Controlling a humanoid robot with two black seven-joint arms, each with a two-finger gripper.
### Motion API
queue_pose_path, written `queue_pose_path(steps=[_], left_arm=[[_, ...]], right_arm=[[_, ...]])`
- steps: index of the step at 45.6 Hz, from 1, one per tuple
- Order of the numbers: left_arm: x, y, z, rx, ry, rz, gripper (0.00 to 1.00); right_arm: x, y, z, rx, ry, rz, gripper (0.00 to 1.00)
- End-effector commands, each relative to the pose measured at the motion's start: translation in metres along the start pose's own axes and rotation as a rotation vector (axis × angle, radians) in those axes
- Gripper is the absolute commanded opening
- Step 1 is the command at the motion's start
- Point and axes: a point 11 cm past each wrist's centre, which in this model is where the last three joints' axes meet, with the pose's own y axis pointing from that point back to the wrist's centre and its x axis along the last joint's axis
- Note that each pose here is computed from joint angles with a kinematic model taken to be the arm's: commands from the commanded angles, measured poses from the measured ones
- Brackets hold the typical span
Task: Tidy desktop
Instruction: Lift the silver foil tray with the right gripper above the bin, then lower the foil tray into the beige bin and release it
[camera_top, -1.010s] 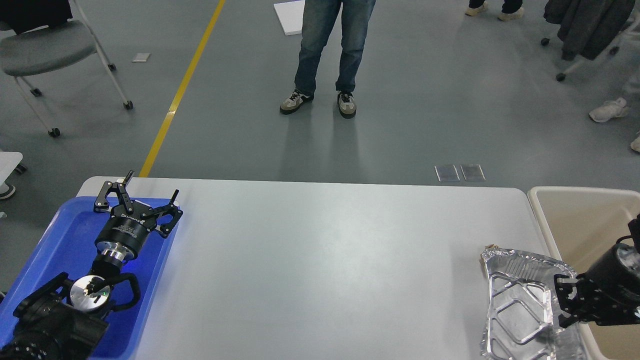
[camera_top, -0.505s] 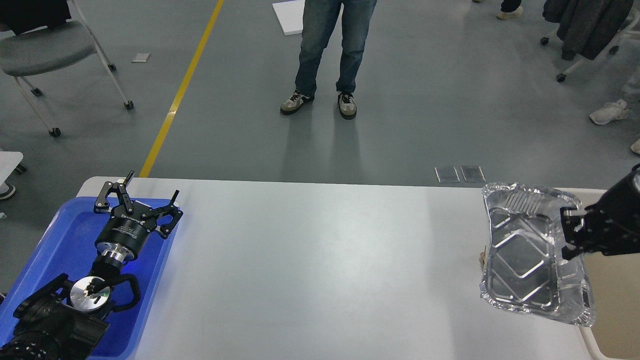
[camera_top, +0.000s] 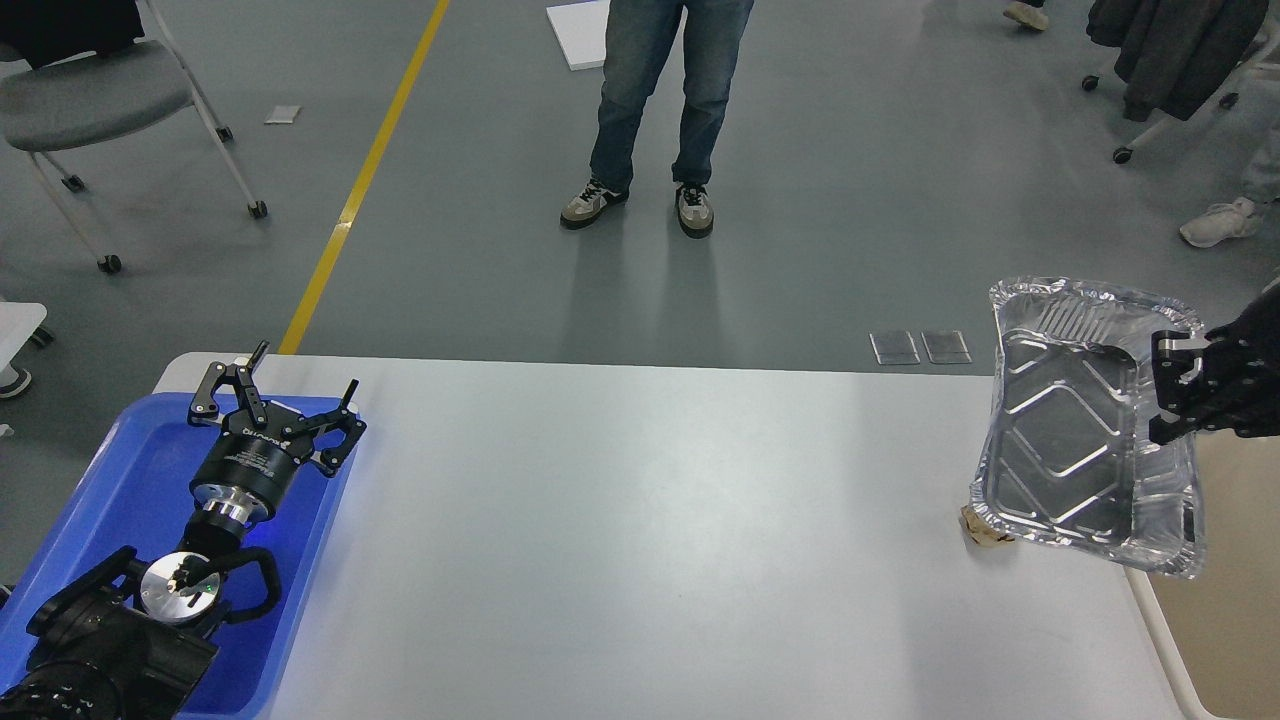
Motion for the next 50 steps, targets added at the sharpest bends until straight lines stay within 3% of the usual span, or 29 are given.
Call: queue_pose_path(steps=[1,15,35,42,50], left_arm=[[0.0,0.0,0.0,0.0,0.0,0.0,1.0],[0.0,0.0,0.0,0.0,0.0,0.0,1.0],[0.001,0.001,0.0,-0.004,0.002,0.002,1.0],[0.001,0.001,0.0,-0.004,0.002,0.002,1.0],[0.001,0.001,0.001,-0.005,0.002,0.002,1.0]], right_arm=[[0.008,0.01,0.02,-0.002,-0.054,0.04,0.0],[0.016,0.038,0.034,-0.057,-0.031,0.108,0.0],[0.022,0.042,0.026,0.073,-0.087,0.134,0.0],[0.021,0.041,0.053,0.13,-0.178,0.149,0.0],[0.017,0.016,0.109,0.226,-0.401,0.292,0.0]])
